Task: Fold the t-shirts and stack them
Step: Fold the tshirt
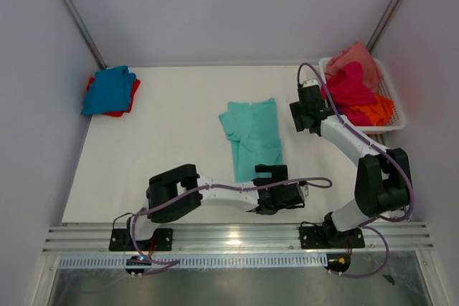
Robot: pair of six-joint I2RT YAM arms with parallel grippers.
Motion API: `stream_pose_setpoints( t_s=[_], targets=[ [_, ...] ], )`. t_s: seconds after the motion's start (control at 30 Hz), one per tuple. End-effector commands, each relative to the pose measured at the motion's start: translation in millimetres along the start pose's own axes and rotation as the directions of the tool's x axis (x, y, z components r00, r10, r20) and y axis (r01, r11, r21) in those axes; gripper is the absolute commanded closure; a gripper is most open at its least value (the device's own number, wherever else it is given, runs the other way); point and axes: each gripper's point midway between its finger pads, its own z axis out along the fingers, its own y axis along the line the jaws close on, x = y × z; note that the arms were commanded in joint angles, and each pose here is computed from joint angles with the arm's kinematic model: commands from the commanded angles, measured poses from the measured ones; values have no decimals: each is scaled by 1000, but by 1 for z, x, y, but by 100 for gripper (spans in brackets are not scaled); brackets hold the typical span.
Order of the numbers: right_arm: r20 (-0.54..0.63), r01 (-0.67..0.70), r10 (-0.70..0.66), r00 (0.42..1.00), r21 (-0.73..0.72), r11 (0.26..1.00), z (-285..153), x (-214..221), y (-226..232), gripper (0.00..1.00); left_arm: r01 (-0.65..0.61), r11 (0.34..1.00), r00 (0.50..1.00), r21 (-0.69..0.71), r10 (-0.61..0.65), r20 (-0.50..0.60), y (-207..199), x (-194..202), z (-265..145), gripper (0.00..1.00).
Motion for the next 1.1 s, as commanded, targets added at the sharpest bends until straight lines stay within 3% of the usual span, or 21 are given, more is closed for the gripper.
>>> stream_pose_setpoints(
  t_s=[0.0,0.2,0.37,0.47,0.57,0.6,0.67,0.9,1.07],
  targets=[
    [66,-52,51,997,25,998,-7,-19,-9,1,-63,998,995,10,64,-79,-36,27,23,1],
    [65,-50,48,997,22,999,-7,-19,-8,1,-87,996,991,15,88,-103,-41,34,19,1],
    [53,-45,43,998,21,999,-5,-18,-7,1,-49,988,990,145,68,-126,-61,42,4,4],
    [52,-46,44,998,22,999,-5,-17,-7,1,-46,979,988,199,75,-138,-72,44,-5,17],
    [55,-44,43,998,20,999,-5,-19,-7,1,-39,961,991,272,73,-113,-84,39,-14,55],
    [53,-43,42,998,18,999,-5,-18,-6,0,-39,954,990,299,77,-115,-87,39,-17,83],
    [50,-41,40,998,20,999,-5,-17,-6,0,-31,930,992,367,73,-100,-96,33,-23,100],
    [112,-73,65,992,68,995,-16,-31,-23,1,-31,783,998,621,61,-28,-113,10,-75,100],
    [147,-90,76,986,92,992,-25,-40,-32,1,-18,717,1000,696,25,0,-105,-11,-108,100]
  ],
)
